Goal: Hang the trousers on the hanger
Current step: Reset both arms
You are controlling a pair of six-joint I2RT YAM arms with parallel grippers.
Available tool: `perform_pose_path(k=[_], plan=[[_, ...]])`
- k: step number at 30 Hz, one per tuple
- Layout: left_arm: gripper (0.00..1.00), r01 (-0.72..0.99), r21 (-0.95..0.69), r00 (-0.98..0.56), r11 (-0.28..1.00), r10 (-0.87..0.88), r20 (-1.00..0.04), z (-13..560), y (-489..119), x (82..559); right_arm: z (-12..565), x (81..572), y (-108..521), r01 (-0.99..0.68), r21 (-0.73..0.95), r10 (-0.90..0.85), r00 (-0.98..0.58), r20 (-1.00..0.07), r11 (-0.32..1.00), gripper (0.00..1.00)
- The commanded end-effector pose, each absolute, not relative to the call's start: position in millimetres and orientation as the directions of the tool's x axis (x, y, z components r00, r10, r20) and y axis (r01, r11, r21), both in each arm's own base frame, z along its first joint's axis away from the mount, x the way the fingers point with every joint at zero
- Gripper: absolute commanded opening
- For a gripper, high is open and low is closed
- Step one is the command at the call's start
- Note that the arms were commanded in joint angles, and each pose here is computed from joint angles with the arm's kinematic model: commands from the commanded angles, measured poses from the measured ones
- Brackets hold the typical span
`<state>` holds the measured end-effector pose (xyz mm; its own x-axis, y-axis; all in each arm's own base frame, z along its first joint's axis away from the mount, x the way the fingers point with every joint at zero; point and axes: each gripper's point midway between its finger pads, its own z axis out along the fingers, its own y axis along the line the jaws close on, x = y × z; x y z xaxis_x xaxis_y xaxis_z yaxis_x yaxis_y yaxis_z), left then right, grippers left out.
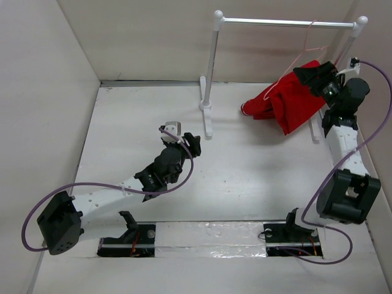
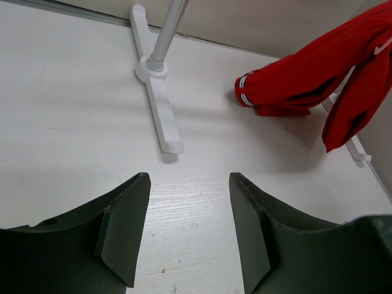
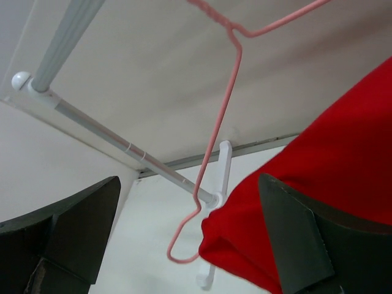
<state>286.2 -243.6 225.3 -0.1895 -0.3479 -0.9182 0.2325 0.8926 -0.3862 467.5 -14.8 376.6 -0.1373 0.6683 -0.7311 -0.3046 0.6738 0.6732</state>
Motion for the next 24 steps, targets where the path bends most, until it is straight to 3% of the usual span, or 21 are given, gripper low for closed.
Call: perform_pose_path(k=[1,5,8,19,24], plan=[[0.52,0.198,-0.421,-0.144,0.885,-0.399,-0.906,245.7,-239.0,291.9,398.6,436.8,-23.9,-0.275,0.586,0.611,0.004,-0.792,0.762,1.0],[0.52,0.191,-0.413,-0.146,0.891,-0.39,-0.909,245.7,-239.6,293.6,369.4,403.8,-13.0,-0.241,0.594,0.613,0.009,-0.79,0.768,1.0],[0.52,0.184,-0.415,-0.143,0.891,-0.394,-0.908,246.4,-239.4,294.6,371.9,376.6,12.8,-0.314,0.57,0.606,0.024,-0.795,0.76,1.0],[0.49,0.207,-0.458,-0.161,0.864,-0.432,-0.888,242.7,-232.0,282.3,270.3,311.6,79.6,-0.347,0.54,0.494,-0.218,-0.842,0.767,1.0],[0.52,0.196,-0.46,-0.18,0.866,-0.429,-0.885,234.5,-229.4,279.7,256.0,293.7,78.8,-0.326,0.512,0.46,-0.226,-0.859,0.795,1.0]])
